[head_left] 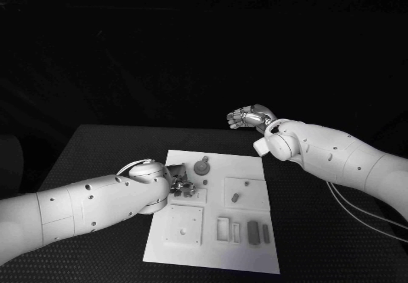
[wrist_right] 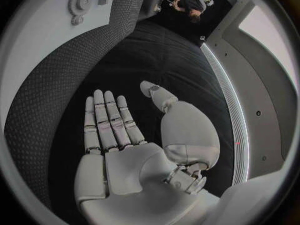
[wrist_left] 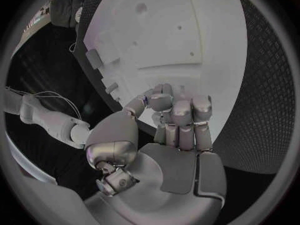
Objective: Assemble the parts on the task board
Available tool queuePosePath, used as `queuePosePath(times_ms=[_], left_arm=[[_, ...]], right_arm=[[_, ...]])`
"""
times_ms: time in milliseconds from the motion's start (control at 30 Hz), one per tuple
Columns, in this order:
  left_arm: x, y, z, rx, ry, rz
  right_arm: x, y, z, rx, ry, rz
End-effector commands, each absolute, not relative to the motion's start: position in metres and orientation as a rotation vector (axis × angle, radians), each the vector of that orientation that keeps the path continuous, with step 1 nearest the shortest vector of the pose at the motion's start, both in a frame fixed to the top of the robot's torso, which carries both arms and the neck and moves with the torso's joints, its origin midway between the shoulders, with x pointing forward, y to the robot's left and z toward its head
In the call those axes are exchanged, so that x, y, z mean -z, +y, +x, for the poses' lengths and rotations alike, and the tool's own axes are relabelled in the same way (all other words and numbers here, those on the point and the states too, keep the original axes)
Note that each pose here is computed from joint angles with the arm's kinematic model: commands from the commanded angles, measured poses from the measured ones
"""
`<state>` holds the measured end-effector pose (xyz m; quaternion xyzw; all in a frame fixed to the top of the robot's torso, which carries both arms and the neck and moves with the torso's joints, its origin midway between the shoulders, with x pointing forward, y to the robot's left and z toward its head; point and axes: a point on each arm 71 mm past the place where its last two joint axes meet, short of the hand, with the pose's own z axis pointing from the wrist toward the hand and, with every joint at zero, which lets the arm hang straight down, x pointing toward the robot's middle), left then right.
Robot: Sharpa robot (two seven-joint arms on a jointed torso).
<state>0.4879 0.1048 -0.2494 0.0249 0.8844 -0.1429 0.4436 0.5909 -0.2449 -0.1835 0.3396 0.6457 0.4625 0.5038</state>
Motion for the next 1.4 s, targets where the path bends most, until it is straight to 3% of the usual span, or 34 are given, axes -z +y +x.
queuePosePath(times_ms=[33,1400], left_arm=[[0.2547,0.0954,0.4812,0.389,2.226,0.106],[0.2561,0.1025,0.4855,0.363,2.236,0.076]], right_arm=[[0.1838,-0.2431,0.5905,-1.132,1.573,0.805],[0.1859,-0.2425,0.5906,-1.094,1.59,0.815]])
